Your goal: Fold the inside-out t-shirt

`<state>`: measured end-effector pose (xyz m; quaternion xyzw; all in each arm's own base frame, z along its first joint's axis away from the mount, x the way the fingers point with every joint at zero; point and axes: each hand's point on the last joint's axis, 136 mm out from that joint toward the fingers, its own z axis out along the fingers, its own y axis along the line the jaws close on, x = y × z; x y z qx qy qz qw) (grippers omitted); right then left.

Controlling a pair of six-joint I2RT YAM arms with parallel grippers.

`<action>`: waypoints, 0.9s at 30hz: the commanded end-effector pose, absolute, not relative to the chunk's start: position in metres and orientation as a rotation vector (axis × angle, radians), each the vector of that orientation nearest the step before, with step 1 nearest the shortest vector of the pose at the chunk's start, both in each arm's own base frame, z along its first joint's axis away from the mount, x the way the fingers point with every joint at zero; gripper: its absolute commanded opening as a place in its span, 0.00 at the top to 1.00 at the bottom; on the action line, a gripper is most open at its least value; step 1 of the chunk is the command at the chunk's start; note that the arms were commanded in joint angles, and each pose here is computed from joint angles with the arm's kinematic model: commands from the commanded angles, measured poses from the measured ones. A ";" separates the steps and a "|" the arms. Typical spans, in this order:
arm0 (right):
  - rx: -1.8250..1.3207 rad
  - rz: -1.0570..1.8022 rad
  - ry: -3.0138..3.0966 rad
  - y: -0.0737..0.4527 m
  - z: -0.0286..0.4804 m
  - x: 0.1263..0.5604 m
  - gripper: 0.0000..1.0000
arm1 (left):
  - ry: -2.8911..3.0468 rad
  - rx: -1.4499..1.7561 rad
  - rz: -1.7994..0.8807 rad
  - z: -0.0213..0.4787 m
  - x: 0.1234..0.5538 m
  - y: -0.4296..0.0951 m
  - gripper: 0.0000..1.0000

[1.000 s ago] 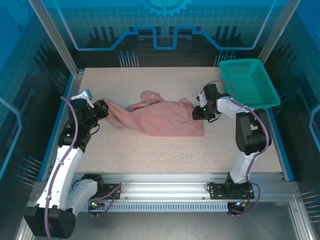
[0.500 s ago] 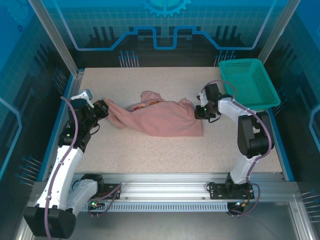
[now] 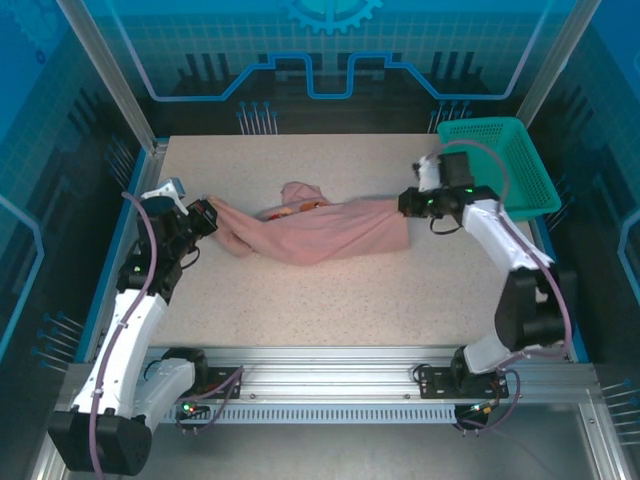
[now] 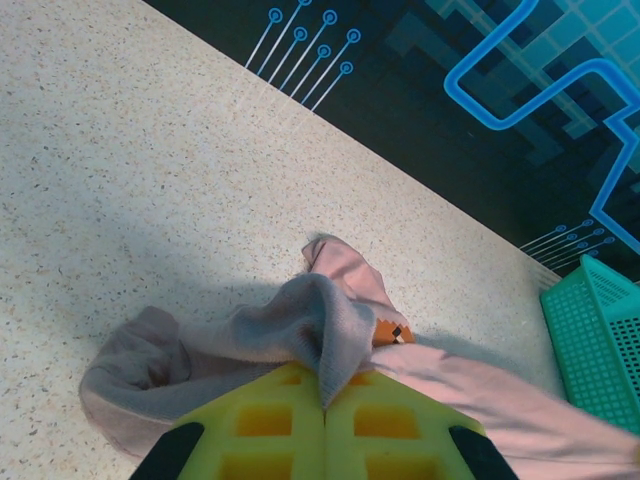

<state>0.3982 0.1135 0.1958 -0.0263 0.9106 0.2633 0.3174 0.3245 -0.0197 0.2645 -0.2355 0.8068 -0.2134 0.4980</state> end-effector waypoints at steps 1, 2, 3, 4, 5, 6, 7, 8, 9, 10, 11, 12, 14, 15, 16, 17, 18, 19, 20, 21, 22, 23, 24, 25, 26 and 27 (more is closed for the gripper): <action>-0.066 0.808 2.029 0.103 0.326 0.401 1.00 | 1.838 -0.560 -0.513 0.313 0.340 -0.011 1.00; -0.057 0.789 1.949 0.093 0.357 0.396 1.00 | 1.804 -0.553 -0.508 0.334 0.342 -0.006 1.00; -0.031 0.764 1.875 0.081 0.386 0.390 1.00 | 1.765 -0.553 -0.501 0.354 0.342 0.000 1.00; -0.016 0.736 1.812 0.071 0.409 0.382 1.00 | 1.725 -0.554 -0.496 0.373 0.340 0.005 1.00; -0.002 0.699 1.746 0.061 0.434 0.372 1.00 | 1.673 -0.555 -0.490 0.395 0.335 0.012 1.00; 0.007 0.652 1.691 0.052 0.454 0.360 1.00 | 1.621 -0.549 -0.477 0.418 0.328 0.018 1.00; 0.007 0.615 1.655 0.048 0.469 0.350 1.00 | 1.590 -0.540 -0.461 0.434 0.321 0.021 1.00; 0.000 0.573 1.618 0.044 0.486 0.338 1.00 | 1.553 -0.519 -0.440 0.454 0.313 0.023 1.00; -0.009 0.540 1.587 0.042 0.500 0.326 1.00 | 1.515 -0.494 -0.425 0.475 0.303 0.023 1.00; -0.021 0.521 1.562 0.042 0.511 0.316 1.00 | 1.492 -0.473 -0.413 0.489 0.297 0.022 1.00; -0.034 0.498 1.534 0.042 0.523 0.305 1.00 | 1.466 -0.450 -0.394 0.505 0.287 0.022 1.00; -0.039 0.473 1.508 0.041 0.533 0.294 1.00 | 1.443 -0.427 -0.376 0.520 0.279 0.022 1.00; -0.045 0.424 1.468 0.038 0.550 0.274 1.00 | 1.403 -0.381 -0.347 0.546 0.263 0.020 1.00; -0.040 0.396 1.444 0.035 0.557 0.264 1.00 | 1.382 -0.356 -0.337 0.559 0.254 0.018 1.00; -0.031 0.374 1.427 0.032 0.560 0.258 1.00 | 1.369 -0.338 -0.325 0.567 0.249 0.017 1.00; -0.017 0.357 1.413 0.029 0.562 0.253 1.00 | 1.355 -0.324 -0.305 0.576 0.244 0.017 1.00; -0.013 0.355 1.409 0.029 0.560 0.251 1.00 | 1.349 -0.317 -0.273 0.583 0.243 0.020 1.00; -0.011 0.358 1.411 0.029 0.559 0.252 1.00 | 1.355 -0.315 -0.246 0.585 0.245 0.023 1.00; -0.002 0.364 1.425 0.028 0.554 0.256 1.00 | 1.368 -0.314 -0.210 0.586 0.251 0.026 1.00; 0.008 0.366 1.453 0.027 0.547 0.262 1.00 | 1.387 -0.313 -0.185 0.586 0.258 0.029 1.00; 0.032 0.358 1.488 0.024 0.540 0.270 1.00 | 1.402 -0.314 -0.165 0.586 0.265 0.032 1.00; 0.070 0.335 1.529 0.017 0.532 0.278 1.00 | 1.413 -0.324 -0.148 0.585 0.271 0.037 1.00; 0.094 0.315 1.559 0.012 0.524 0.285 1.00 | 1.421 -0.341 -0.137 0.584 0.278 0.042 1.00; 0.116 0.308 1.577 0.009 0.519 0.291 1.00 | 1.425 -0.352 -0.132 0.583 0.284 0.046 1.00; 0.123 0.328 1.587 0.010 0.513 0.298 1.00 | 1.426 -0.356 -0.132 0.583 0.290 0.048 1.00; 0.087 0.381 1.588 0.019 0.510 0.305 1.00 | 1.430 -0.353 -0.145 0.582 0.299 0.047 1.00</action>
